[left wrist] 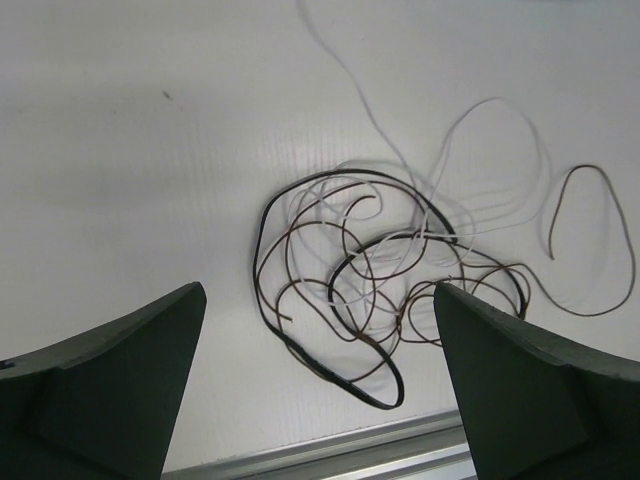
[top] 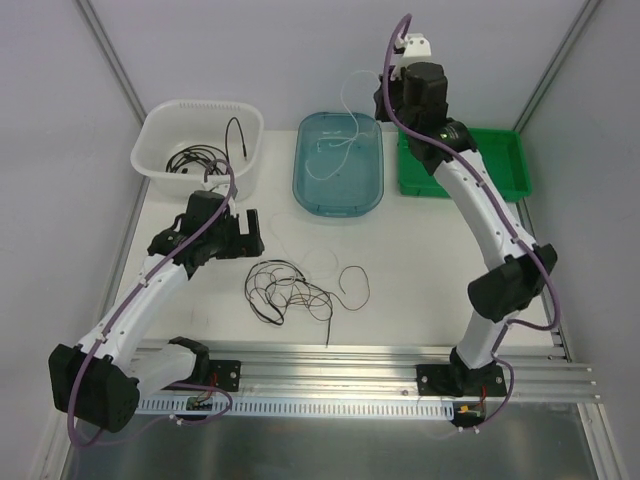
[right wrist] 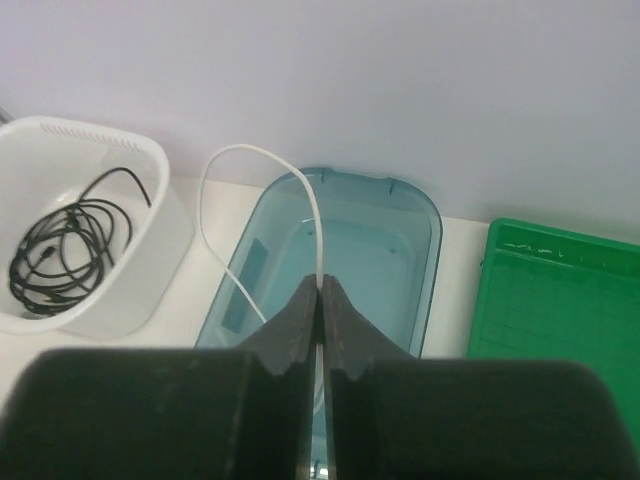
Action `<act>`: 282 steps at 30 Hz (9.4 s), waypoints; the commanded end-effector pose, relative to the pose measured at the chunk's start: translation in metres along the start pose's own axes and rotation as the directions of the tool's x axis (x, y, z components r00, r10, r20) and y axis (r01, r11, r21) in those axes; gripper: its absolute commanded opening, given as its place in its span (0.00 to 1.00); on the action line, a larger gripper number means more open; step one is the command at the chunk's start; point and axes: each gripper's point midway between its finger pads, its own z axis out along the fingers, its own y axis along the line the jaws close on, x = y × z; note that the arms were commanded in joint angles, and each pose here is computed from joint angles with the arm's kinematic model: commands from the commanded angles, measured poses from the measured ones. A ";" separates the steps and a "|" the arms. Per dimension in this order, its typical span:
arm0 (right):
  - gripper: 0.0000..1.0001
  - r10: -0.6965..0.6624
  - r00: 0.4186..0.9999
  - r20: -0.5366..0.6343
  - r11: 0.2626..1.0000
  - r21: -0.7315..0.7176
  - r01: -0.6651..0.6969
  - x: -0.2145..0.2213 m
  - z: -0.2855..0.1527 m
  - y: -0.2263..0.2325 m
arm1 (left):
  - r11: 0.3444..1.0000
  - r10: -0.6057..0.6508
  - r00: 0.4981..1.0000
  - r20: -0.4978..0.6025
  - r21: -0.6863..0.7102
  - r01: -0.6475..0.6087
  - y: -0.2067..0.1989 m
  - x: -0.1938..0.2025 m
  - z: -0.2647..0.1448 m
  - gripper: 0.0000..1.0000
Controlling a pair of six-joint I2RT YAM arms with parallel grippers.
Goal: Untangle the cables
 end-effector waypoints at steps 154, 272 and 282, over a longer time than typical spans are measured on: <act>0.48 0.390 0.713 -0.583 0.905 0.385 -0.179 0.366 -0.077 0.071 | 0.973 0.177 0.954 -0.241 -0.100 -0.206 0.012 0.068 0.052 0.99; 0.69 -0.034 0.881 -0.471 0.971 -0.224 -0.082 0.185 -0.005 0.062 | 0.971 0.177 0.944 -0.279 -0.107 -0.213 0.014 0.074 0.059 0.99; 0.68 -0.377 0.707 -0.598 0.830 -0.557 -0.028 0.268 -0.115 0.132 | 0.957 0.175 0.962 -0.212 -0.194 -0.217 0.028 0.060 0.051 0.99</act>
